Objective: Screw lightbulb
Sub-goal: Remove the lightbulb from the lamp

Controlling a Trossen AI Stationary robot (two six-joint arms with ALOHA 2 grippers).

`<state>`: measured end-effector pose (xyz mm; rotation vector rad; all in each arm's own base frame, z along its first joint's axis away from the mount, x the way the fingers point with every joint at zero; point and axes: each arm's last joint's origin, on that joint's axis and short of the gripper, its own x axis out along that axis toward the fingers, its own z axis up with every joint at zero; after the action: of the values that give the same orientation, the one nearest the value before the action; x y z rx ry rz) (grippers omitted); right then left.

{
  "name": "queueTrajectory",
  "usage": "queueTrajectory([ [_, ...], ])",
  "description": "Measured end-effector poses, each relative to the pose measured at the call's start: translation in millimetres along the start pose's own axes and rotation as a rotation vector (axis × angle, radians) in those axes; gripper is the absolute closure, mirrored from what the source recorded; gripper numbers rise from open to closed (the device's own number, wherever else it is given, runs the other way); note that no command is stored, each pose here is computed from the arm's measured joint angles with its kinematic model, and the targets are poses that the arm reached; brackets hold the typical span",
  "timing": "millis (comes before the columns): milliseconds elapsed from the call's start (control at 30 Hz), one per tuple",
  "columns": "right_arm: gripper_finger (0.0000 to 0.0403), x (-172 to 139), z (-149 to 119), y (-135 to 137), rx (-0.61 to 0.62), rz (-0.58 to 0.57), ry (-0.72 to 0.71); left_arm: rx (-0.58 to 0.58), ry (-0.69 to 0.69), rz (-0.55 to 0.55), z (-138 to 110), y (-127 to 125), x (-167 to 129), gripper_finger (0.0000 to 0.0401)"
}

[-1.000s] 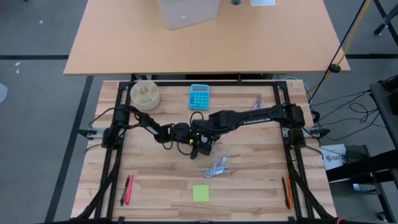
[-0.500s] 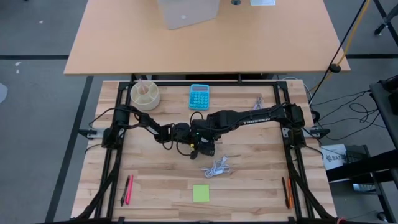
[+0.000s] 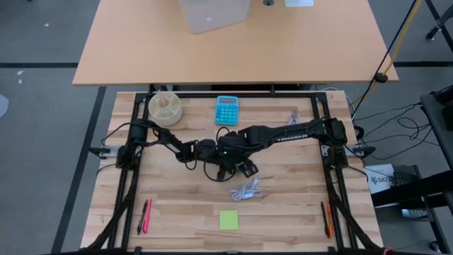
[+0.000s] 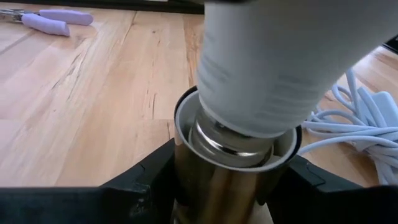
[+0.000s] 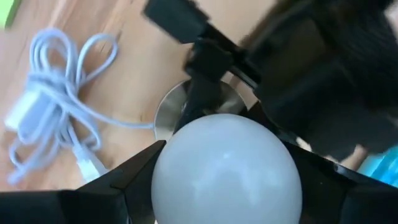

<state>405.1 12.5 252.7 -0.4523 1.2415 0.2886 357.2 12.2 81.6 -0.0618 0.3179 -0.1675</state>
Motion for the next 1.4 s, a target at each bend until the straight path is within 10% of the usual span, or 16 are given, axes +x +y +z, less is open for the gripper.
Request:
queueTrajectory([
  [200,0.0123,0,3,2,-0.197,-0.008,-0.014,0.002,0.0,-0.001,0,0,0,0.0204],
  [667,0.0124,-1,7,21,-0.234,-0.097,0.079,0.007,0.001,-0.004,0,0,0,0.0204],
  [1400,0.0124,-50,3,49,0.036,-0.226,0.067,0.001,-0.025,0.007,10,-1,-3,0.0204],
])
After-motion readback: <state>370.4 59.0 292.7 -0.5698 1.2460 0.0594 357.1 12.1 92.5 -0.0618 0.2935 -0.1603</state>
